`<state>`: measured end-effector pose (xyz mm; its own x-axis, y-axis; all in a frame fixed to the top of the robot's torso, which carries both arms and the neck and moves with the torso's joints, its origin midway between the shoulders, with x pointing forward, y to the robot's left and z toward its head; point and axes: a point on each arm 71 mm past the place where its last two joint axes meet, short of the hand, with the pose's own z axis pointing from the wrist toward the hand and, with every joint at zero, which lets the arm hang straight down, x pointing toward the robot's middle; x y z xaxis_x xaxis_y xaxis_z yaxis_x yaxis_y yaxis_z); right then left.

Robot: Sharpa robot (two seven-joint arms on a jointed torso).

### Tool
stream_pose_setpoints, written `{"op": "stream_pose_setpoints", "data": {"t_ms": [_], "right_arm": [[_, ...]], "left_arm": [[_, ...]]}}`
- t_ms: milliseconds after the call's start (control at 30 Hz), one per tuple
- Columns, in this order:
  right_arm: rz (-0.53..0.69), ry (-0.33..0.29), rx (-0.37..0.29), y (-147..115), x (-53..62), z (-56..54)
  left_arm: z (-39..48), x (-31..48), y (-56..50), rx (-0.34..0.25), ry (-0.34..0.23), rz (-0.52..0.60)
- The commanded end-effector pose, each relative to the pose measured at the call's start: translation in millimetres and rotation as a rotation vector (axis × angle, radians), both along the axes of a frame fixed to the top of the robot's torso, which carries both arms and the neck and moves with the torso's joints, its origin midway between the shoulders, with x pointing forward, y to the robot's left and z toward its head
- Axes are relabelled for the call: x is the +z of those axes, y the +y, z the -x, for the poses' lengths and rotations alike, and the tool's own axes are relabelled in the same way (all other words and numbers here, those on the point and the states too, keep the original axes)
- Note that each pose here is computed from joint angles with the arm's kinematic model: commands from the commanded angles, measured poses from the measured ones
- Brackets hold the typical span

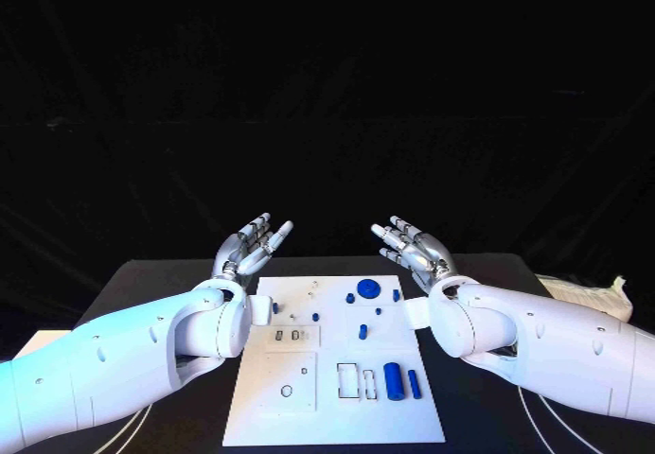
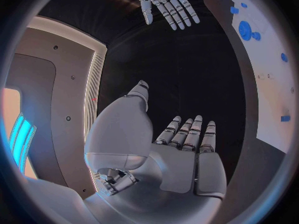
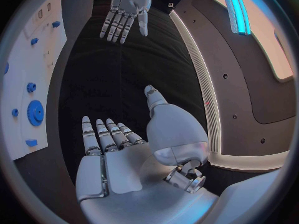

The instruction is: Assemble the parts on the task board

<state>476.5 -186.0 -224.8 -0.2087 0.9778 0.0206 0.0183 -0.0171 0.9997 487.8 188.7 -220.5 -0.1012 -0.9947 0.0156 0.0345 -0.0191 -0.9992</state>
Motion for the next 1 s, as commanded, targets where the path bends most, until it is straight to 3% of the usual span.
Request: {"op": "stream_pose_setpoints", "data": {"t_ms": [33,267,300,633,1000], "right_arm": [[0.021,0.011,0.202,12.8,-0.7,1.6],[0.033,0.017,0.257,15.2,-1.2,0.7],[0.23,-0.173,0.179,-2.9,7.7,-5.9],[0.424,-0.321,0.186,-15.6,23.7,-12.1],[0.795,-0.53,0.306,-8.5,50.5,-18.8]], "left_arm": [[0.3,3.6,-5.9,-0.073,-0.039,0.01],[0.3,3.6,-5.9,-0.073,-0.039,0.01],[1.3,6.5,9.2,-0.071,-0.05,0.033],[13.1,14.7,16.9,-0.12,-0.037,0.034],[32.2,44.2,24.5,-0.153,-0.063,0.076]]}}
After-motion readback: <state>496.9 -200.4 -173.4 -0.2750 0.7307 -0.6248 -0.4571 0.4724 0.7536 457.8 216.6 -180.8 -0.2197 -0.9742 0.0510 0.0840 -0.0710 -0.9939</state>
